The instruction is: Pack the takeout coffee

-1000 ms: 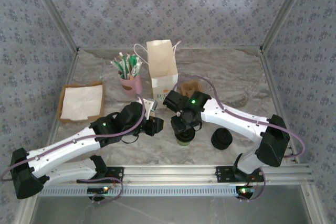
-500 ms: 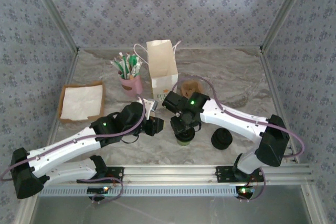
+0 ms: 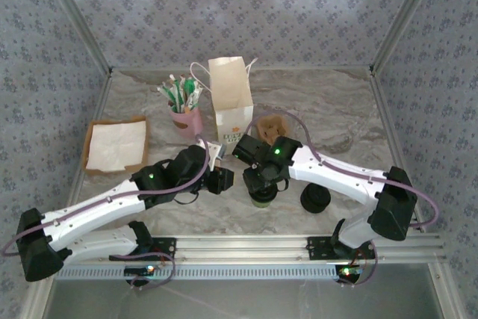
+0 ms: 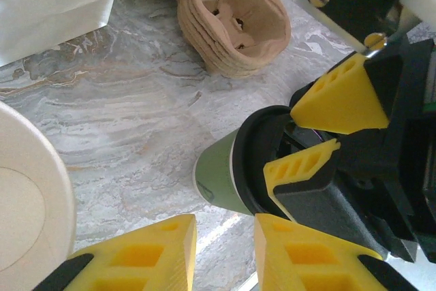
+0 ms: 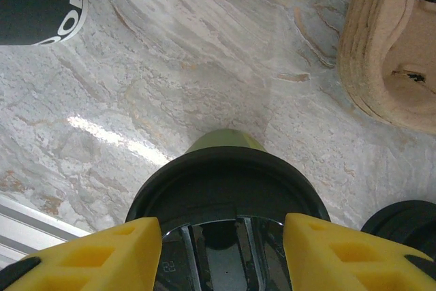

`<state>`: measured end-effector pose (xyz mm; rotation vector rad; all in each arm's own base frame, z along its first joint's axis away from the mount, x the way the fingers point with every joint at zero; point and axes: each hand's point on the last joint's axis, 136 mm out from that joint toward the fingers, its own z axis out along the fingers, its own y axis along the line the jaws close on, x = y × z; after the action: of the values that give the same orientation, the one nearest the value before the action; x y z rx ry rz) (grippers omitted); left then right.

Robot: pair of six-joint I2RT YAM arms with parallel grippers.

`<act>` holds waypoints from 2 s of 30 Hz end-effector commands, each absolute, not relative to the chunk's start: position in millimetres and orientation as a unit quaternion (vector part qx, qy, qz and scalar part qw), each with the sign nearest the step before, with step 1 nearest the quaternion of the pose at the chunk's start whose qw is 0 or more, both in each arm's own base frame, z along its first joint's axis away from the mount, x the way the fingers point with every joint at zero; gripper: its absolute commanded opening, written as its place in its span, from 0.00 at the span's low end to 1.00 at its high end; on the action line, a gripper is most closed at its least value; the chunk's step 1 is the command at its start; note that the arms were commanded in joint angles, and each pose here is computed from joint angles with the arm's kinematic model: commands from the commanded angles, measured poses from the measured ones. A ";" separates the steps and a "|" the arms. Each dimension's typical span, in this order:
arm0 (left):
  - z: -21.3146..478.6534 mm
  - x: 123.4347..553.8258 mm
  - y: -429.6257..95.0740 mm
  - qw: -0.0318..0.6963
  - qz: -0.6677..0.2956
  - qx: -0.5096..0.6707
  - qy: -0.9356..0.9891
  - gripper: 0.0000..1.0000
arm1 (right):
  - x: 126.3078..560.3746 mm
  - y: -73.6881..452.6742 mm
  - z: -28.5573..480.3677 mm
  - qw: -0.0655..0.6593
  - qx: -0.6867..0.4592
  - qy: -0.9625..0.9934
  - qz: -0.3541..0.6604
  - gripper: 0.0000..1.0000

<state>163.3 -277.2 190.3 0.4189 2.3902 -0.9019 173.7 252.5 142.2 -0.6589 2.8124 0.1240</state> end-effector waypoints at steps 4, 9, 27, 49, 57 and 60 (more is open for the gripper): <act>213.1 166.8 -283.8 0.290 -0.355 0.160 0.874 0.28 | 156.1 241.4 154.5 0.099 -0.233 0.967 0.027 0.56; 211.2 166.8 -283.3 0.289 -0.354 0.158 0.875 0.29 | 154.0 241.3 156.8 0.102 -0.233 0.966 0.038 0.57; 210.5 166.0 -281.9 0.289 -0.356 0.156 0.875 0.29 | 130.2 212.9 100.8 0.033 -0.230 0.973 -0.014 0.55; 323.9 178.7 -259.6 0.357 -0.350 0.130 0.856 0.96 | 156.8 228.4 233.9 0.195 -0.226 0.941 0.160 0.90; 310.1 179.6 -260.1 0.310 -0.359 0.078 0.877 0.99 | 157.2 204.8 243.3 0.242 -0.236 0.924 0.181 1.00; 287.4 176.4 -247.8 0.274 -0.315 0.053 0.907 0.99 | 172.7 188.9 241.3 0.263 -0.194 0.933 0.149 1.00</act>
<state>181.8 -261.5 309.5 0.2161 2.3075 -0.9298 160.0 202.2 245.7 -0.5808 2.5361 0.4973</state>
